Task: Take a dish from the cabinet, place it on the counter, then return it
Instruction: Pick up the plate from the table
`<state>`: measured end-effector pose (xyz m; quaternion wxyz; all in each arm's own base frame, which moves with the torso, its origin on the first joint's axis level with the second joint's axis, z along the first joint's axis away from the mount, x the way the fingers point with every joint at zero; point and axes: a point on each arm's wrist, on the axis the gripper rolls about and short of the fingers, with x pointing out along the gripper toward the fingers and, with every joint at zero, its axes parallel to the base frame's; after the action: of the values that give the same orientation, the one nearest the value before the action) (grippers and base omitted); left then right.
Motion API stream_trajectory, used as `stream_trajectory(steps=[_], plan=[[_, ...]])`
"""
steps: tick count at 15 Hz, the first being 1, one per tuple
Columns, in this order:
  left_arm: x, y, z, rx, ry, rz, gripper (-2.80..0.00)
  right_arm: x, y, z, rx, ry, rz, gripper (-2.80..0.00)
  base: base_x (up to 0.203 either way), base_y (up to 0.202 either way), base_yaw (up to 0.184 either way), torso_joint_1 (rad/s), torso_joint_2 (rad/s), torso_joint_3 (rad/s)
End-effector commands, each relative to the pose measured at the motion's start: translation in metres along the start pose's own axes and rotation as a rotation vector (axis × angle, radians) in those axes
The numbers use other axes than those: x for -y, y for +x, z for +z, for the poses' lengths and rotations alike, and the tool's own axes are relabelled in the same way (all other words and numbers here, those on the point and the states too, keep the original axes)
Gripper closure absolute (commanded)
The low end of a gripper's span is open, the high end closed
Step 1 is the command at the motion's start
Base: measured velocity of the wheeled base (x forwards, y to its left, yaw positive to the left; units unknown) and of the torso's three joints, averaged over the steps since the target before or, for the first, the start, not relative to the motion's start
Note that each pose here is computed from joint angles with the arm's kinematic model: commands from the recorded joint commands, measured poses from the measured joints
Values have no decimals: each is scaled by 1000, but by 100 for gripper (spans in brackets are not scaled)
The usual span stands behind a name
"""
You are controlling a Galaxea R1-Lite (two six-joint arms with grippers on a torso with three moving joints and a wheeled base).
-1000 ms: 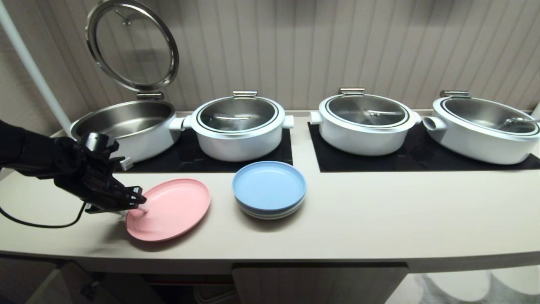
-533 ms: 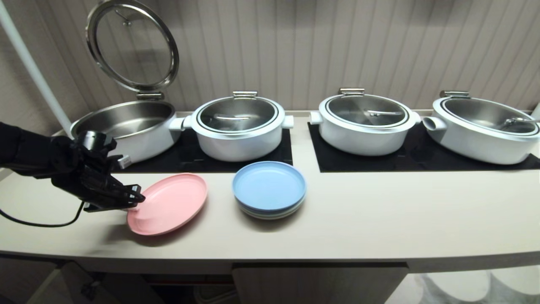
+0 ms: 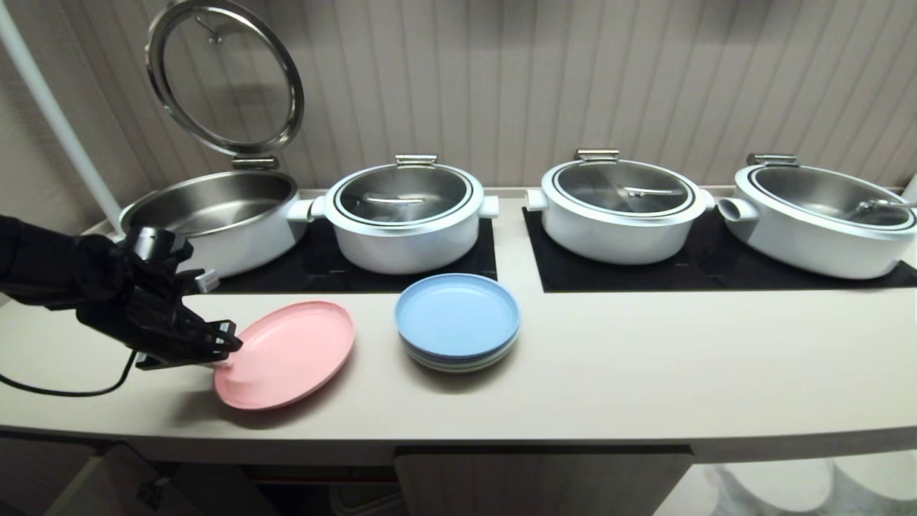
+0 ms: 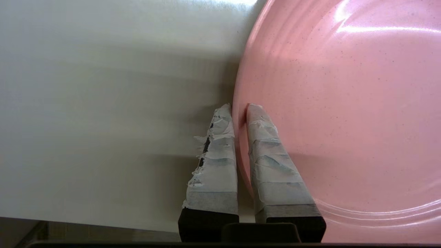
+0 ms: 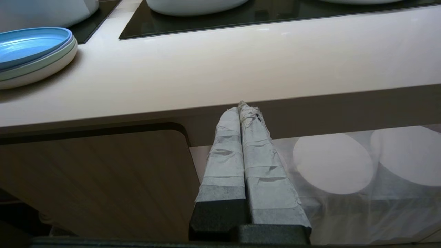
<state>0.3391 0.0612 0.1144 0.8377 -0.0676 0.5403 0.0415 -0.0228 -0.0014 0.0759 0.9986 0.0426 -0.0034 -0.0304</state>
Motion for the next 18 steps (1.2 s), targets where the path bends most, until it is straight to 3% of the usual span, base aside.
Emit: stream_trajectory(steps=[1, 9, 16, 18], plan=[[2, -11, -2, 21, -33, -16, 0, 0, 0, 0, 0, 1, 0, 0, 0, 0, 0, 0, 0, 0], [6, -39, -41, -2, -71, -71, 0, 0, 0, 0, 2, 1, 0, 0, 0, 0, 0, 0, 0, 0], [5, -59, -83, -30, -150, -119, 0, 0, 0, 0, 0, 1, 0, 0, 0, 0, 0, 0, 0, 0], [6, -64, -88, -28, -197, -125, 0, 0, 0, 0, 0, 1, 0, 0, 0, 0, 0, 0, 0, 0]])
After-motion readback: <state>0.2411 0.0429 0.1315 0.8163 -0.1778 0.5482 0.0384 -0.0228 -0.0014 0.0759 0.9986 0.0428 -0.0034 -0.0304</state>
